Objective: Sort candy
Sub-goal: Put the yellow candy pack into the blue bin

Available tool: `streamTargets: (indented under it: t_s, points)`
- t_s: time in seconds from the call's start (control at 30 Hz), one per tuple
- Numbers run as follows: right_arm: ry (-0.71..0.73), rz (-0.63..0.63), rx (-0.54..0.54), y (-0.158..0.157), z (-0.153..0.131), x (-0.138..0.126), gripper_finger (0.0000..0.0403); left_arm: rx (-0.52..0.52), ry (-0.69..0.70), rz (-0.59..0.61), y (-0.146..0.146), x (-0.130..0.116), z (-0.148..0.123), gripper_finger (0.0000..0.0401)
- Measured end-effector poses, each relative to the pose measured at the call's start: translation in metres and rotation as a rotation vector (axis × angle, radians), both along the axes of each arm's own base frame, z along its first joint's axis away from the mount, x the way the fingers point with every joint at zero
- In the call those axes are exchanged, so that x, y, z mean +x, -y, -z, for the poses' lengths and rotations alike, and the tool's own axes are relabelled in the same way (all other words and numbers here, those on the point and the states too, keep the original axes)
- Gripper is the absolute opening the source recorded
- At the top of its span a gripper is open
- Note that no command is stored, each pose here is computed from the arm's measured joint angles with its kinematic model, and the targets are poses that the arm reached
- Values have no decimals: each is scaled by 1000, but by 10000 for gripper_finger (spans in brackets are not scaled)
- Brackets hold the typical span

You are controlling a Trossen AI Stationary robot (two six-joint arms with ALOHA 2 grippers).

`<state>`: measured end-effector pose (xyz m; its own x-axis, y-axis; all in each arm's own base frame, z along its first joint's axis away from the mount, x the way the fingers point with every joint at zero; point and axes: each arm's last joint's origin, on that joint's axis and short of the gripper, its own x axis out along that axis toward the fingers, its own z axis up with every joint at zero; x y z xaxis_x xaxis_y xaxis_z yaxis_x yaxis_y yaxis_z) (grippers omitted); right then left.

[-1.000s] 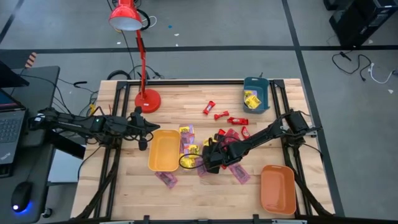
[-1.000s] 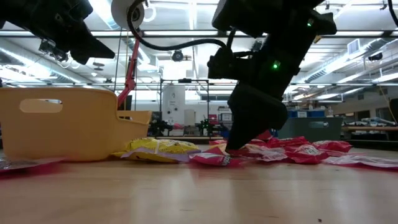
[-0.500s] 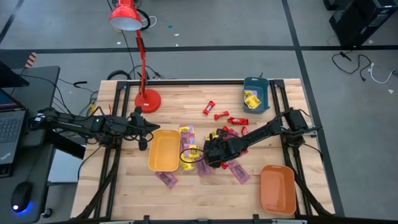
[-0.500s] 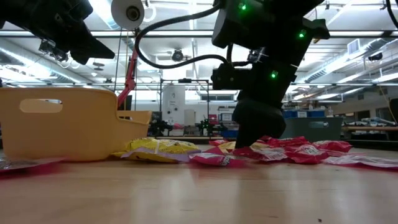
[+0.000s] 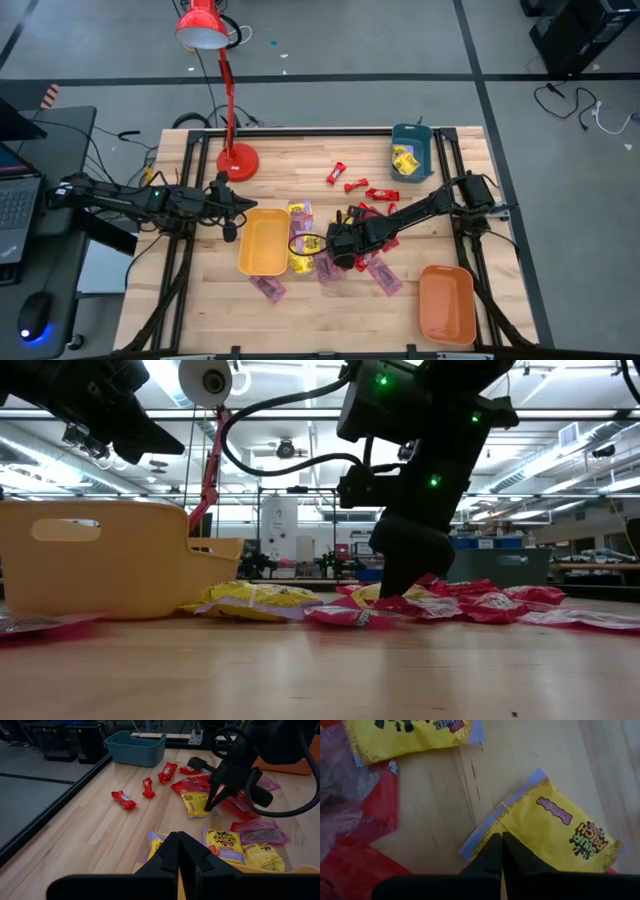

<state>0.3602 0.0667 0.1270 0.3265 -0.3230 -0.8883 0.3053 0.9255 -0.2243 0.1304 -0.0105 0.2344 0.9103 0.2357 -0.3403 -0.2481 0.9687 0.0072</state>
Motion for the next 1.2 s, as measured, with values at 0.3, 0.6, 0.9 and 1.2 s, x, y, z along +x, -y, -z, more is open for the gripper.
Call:
streamTargets:
  t_s: [0.3, 0.6, 0.9, 1.2]
  points:
    - [58, -5, 13, -2, -21, -3, 0, 0, 0, 0, 0, 0, 0, 8]
    - [53, -122, -17, -22, -21, -6, 14, 4, -3, 1, 0, 0, 0, 8]
    - [123, -98, -53, -24, -15, 3, 115, 8, -6, 3, 0, 0, 0, 8]
    - [127, -11, -77, -19, -7, 4, 169, 11, -30, 3, 0, -1, 2, 8]
